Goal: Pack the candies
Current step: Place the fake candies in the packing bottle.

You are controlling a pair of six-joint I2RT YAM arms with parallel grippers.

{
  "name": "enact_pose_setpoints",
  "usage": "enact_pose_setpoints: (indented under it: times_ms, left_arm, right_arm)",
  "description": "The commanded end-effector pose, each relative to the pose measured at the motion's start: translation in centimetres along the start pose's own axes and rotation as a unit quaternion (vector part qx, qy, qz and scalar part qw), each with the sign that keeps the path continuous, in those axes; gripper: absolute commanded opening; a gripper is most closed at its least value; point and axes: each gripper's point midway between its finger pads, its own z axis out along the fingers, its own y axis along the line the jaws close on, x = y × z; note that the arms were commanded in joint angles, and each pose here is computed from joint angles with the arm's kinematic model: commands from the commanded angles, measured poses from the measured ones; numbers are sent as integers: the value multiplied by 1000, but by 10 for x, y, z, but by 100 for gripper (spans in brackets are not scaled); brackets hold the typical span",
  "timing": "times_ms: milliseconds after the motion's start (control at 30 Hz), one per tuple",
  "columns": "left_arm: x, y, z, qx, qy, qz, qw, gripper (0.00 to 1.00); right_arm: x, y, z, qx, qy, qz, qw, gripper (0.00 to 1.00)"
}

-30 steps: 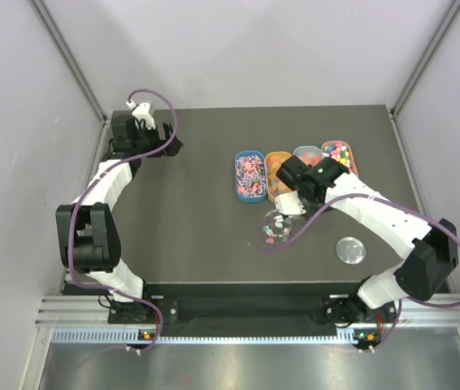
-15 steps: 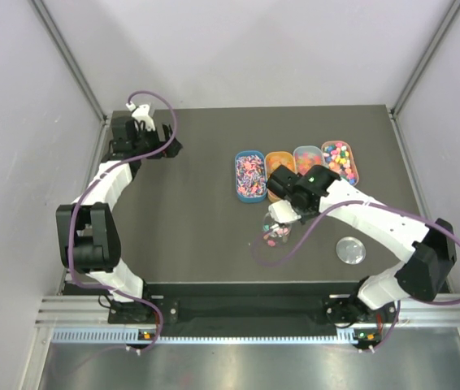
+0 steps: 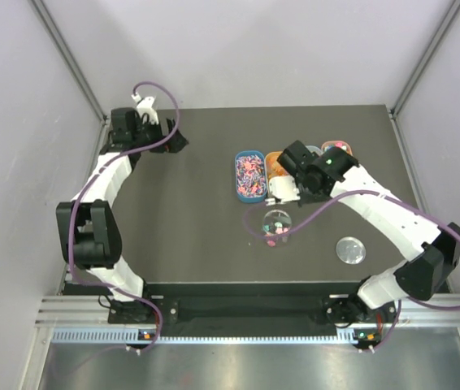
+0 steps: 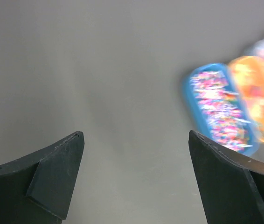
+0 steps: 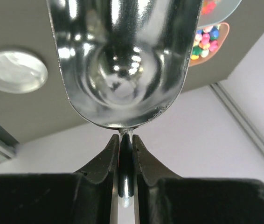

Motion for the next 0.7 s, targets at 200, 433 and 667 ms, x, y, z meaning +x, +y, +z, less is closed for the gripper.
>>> enact_pose_setpoints:
  times_ms: [200, 433, 667]
  left_arm:
    - [-44, -179, -5, 332, 35, -38, 942, 96]
    - [-7, -232, 2, 373, 83, -32, 924, 95]
    - [37, -256, 2, 374, 126, -12, 919, 95]
  right_arm:
    - [-50, -7, -5, -64, -122, 150, 979, 0]
    - [-69, -36, -4, -55, -158, 200, 966, 0]
    - [-68, -61, -16, -20, -182, 236, 955, 0]
